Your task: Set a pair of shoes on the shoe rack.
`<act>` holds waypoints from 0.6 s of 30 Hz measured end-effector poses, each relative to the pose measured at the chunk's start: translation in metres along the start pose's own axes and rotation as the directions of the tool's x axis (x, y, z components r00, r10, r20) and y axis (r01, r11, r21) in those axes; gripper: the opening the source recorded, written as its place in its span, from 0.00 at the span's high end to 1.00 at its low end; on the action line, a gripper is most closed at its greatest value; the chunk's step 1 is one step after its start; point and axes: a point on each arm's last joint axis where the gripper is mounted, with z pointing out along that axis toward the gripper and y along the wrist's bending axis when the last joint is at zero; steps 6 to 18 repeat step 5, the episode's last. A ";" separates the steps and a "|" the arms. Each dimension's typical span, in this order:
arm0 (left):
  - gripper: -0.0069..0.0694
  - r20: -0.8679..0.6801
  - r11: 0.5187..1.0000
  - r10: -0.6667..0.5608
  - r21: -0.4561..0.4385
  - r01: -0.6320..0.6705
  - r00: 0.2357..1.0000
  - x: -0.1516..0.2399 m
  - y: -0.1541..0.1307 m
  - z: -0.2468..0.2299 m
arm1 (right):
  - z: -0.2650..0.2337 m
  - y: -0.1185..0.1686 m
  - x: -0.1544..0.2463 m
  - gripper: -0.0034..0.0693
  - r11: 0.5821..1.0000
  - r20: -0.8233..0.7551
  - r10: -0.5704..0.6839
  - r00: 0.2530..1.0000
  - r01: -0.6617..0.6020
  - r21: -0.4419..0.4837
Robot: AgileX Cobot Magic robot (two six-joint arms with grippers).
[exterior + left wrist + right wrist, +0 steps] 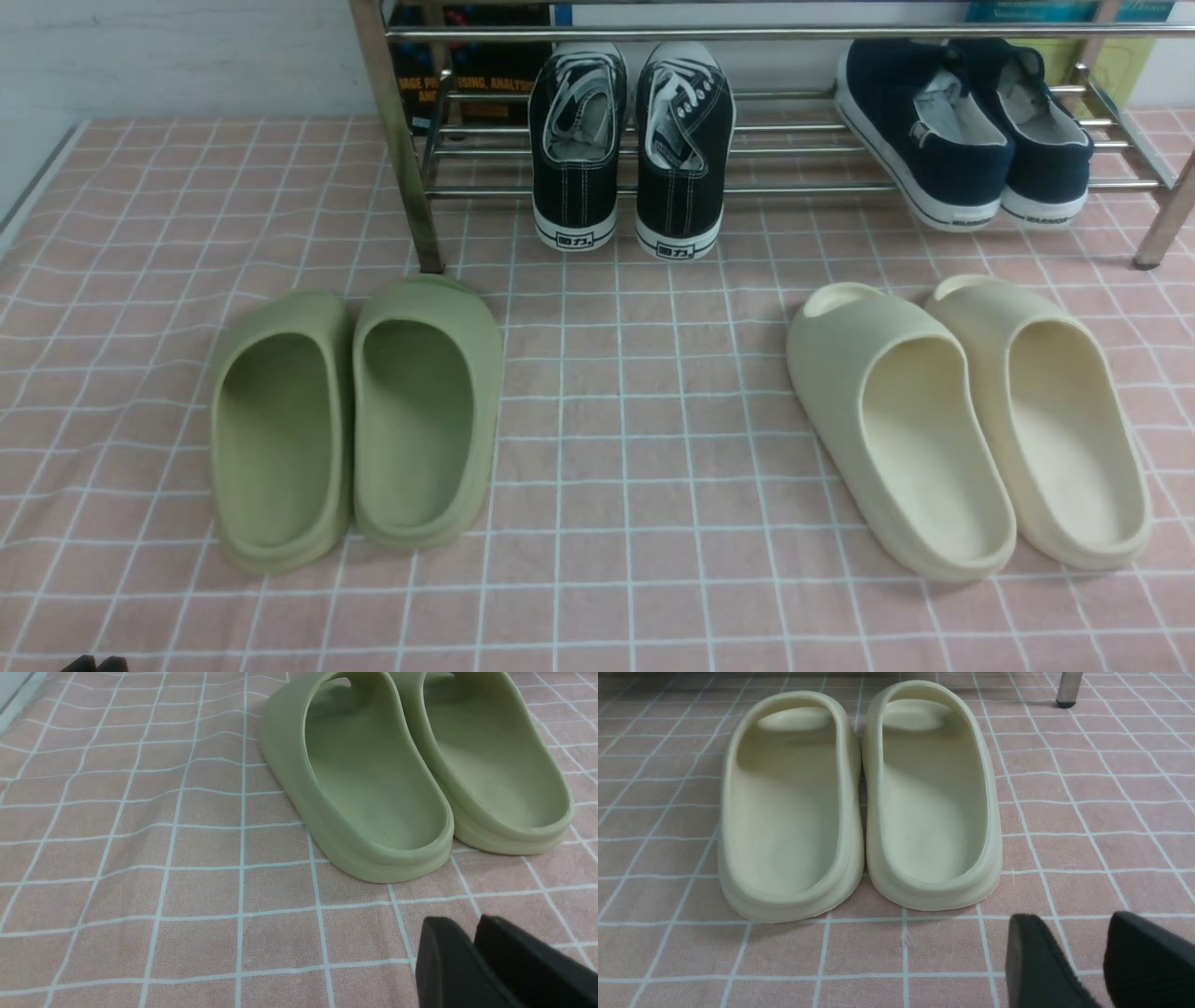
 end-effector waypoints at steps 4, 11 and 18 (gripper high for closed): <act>0.73 0.000 1.000 0.000 0.000 0.000 1.000 0.000 0.000 0.000 | 0.000 0.000 0.000 0.62 1.000 0.000 -0.001 1.000 0.001 0.000; 0.72 0.000 1.000 0.000 0.000 0.000 1.000 0.000 0.000 0.000 | 0.000 0.000 0.000 0.62 1.000 0.000 -0.001 1.000 0.001 0.000; 0.72 0.000 1.000 0.000 0.000 0.000 1.000 0.000 0.000 0.000 | 0.000 0.000 0.000 0.62 1.000 0.000 -0.001 1.000 0.001 0.000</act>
